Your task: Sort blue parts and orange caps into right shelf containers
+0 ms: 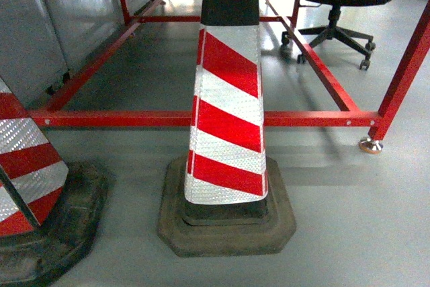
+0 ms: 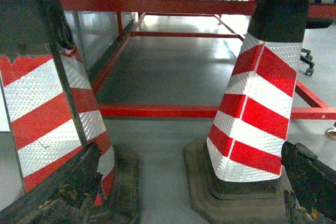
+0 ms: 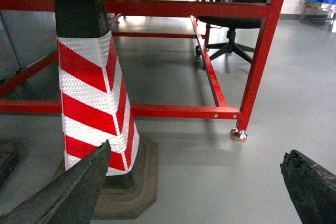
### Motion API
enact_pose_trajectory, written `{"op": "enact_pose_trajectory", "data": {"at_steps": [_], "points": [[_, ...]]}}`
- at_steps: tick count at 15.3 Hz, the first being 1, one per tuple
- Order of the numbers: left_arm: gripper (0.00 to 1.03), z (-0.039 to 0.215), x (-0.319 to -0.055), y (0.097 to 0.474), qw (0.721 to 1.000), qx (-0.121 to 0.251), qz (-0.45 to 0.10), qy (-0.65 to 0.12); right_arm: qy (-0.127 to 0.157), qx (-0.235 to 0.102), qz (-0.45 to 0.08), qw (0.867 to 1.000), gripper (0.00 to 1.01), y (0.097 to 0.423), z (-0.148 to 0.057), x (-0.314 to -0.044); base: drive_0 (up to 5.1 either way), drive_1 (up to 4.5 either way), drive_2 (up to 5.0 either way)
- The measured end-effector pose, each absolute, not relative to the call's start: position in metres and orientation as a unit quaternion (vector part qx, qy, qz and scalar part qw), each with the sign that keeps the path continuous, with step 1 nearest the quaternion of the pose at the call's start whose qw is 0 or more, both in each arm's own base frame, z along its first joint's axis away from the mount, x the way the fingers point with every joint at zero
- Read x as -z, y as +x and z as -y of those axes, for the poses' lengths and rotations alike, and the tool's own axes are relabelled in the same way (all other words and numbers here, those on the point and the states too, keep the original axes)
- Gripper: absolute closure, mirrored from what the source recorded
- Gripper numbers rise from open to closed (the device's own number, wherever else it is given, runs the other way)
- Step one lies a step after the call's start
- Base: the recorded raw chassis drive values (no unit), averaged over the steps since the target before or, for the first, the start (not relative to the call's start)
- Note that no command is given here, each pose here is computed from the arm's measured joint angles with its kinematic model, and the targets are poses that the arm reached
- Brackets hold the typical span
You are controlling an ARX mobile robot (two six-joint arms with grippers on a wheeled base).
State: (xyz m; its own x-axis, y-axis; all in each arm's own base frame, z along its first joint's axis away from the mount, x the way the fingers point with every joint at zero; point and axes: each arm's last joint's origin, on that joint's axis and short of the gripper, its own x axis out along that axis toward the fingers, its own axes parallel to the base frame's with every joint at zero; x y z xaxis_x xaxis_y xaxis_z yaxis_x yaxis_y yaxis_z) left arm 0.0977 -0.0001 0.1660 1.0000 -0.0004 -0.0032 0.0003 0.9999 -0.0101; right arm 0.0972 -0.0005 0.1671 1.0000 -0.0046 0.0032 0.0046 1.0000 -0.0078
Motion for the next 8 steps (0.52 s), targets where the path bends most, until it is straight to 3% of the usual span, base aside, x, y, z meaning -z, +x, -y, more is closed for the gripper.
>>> {"op": "enact_pose_trajectory", "data": {"at_steps": [8], "points": [[0.05,0.0001,-0.166,0.0977,1.0,0.0,-0.002,-0.005,-0.004,0.002,0.002,1.0,0.03,0.0972,0.0005,-0.1671,0.0,0.0,0.0]]}}
